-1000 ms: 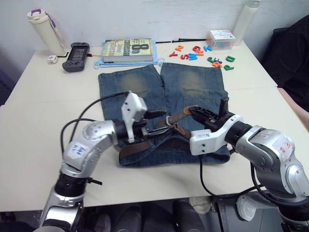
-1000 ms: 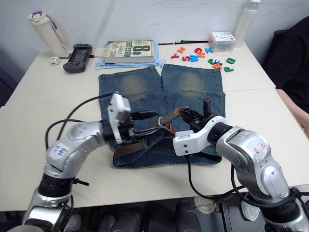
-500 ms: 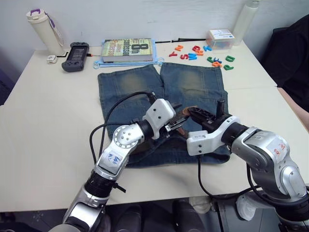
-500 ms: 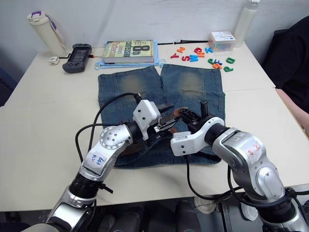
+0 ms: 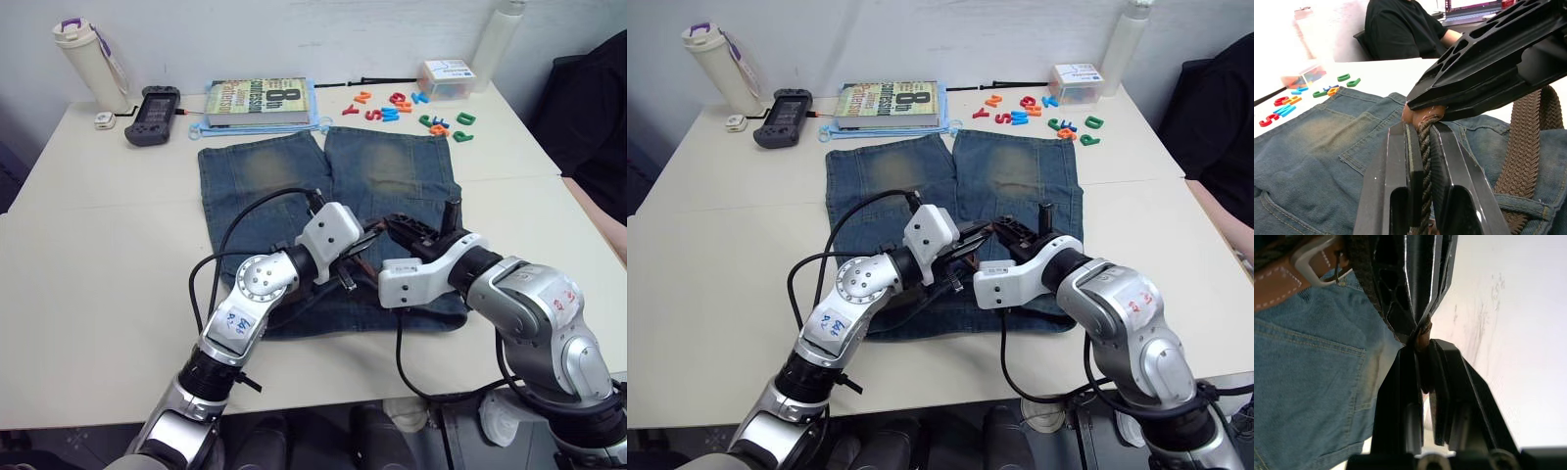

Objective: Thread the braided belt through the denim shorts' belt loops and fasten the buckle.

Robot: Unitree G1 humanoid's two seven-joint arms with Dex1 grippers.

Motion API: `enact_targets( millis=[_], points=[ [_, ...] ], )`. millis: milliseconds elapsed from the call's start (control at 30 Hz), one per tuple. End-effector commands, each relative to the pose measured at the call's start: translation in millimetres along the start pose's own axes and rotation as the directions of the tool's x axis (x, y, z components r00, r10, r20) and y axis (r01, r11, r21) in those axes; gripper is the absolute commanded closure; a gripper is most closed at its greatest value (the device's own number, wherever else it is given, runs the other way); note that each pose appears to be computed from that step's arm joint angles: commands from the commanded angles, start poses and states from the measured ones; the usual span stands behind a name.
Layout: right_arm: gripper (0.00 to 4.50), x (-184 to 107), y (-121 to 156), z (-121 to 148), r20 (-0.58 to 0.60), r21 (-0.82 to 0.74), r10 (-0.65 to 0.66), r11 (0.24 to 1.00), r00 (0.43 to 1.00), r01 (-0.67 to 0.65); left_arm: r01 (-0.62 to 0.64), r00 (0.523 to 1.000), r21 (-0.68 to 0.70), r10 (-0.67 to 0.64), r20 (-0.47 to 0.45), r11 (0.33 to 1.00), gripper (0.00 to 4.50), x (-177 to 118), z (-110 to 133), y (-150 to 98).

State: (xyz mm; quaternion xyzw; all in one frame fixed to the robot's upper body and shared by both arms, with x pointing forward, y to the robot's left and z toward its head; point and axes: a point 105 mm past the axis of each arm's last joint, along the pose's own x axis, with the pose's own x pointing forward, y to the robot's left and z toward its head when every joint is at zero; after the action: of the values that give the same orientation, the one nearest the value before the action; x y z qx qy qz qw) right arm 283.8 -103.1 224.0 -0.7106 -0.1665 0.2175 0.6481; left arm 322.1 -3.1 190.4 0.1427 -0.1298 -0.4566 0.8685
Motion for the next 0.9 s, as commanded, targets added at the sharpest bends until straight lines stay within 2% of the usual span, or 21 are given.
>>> enact_targets(
  millis=[33, 167, 200, 267, 333, 400, 500, 600, 700, 833, 900],
  points=[
    [2.35, -8.5, -14.9, 7.3, 0.016, 0.042, -0.073, 0.997, 0.997, 0.072, -0.038, 0.999, -0.030, 0.039, 0.037, 0.999, 4.50, -1.2, 8.9, 9.6],
    [0.35, -11.8, -15.4, -3.8, -0.039, 0.075, -0.072, 0.994, 0.997, 0.074, -0.066, 0.997, -0.098, 0.070, 0.030, 0.993, 4.50, -3.6, 6.5, 16.3],
    [0.07, -15.7, -11.3, -16.0, -0.097, 0.246, -0.046, 0.967, 0.994, 0.068, -0.069, 0.996, -0.193, 0.079, 0.041, 0.979, 4.50, -7.7, 6.7, 20.6],
    [0.07, -20.9, 3.2, -28.2, -0.142, 0.498, 0.036, 0.866, 0.989, 0.040, -0.042, 0.995, -0.341, 0.070, 0.069, 0.939, 4.50, -14.6, 9.1, 23.0],
    [0.07, -20.9, 17.5, -28.8, -0.148, 0.720, 0.083, 0.693, 0.985, 0.050, -0.012, 0.994, -0.435, 0.058, 0.093, 0.901, 4.50, -19.6, 11.1, 22.3],
    [0.07, -17.6, 39.3, -19.9, -0.123, 0.837, 0.157, 0.548, 0.980, 0.017, 0.011, 0.993, -0.484, 0.046, 0.106, 0.875, 4.50, -22.4, 12.2, 20.7],
    [0.07, -10.6, 59.4, -11.6, -0.131, 0.907, 0.214, 0.421, 0.968, 0.030, 0.053, 0.990, -0.508, 0.019, 0.136, 0.860, 4.50, -24.3, 19.1, 16.4],
    [0.07, -2.3, 67.5, -2.8, -0.137, 0.921, 0.233, 0.387, 0.963, 0.037, 0.070, 0.990, -0.522, 0.005, 0.140, 0.850, 4.50, -25.1, 20.8, 13.0],
    [0.07, -1.5, 87.7, 5.6, -0.130, 0.926, 0.298, 0.377, 0.946, 0.008, 0.077, 0.986, -0.545, 0.017, 0.165, 0.835, 4.50, -27.6, 26.3, 14.9],
    [0.07, -10.3, 116.6, 3.1, -0.151, 0.911, 0.399, 0.412, 0.904, -0.029, 0.122, 0.972, -0.597, 0.028, 0.235, 0.793, 4.50, -32.7, 41.9, 22.1],
    [0.07, -15.9, 128.7, -0.8, -0.169, 0.892, 0.444, 0.448, 0.880, -0.055, 0.164, 0.955, -0.643, 0.043, 0.293, 0.748, 4.50, -38.6, 54.9, 30.5]
  ],
)
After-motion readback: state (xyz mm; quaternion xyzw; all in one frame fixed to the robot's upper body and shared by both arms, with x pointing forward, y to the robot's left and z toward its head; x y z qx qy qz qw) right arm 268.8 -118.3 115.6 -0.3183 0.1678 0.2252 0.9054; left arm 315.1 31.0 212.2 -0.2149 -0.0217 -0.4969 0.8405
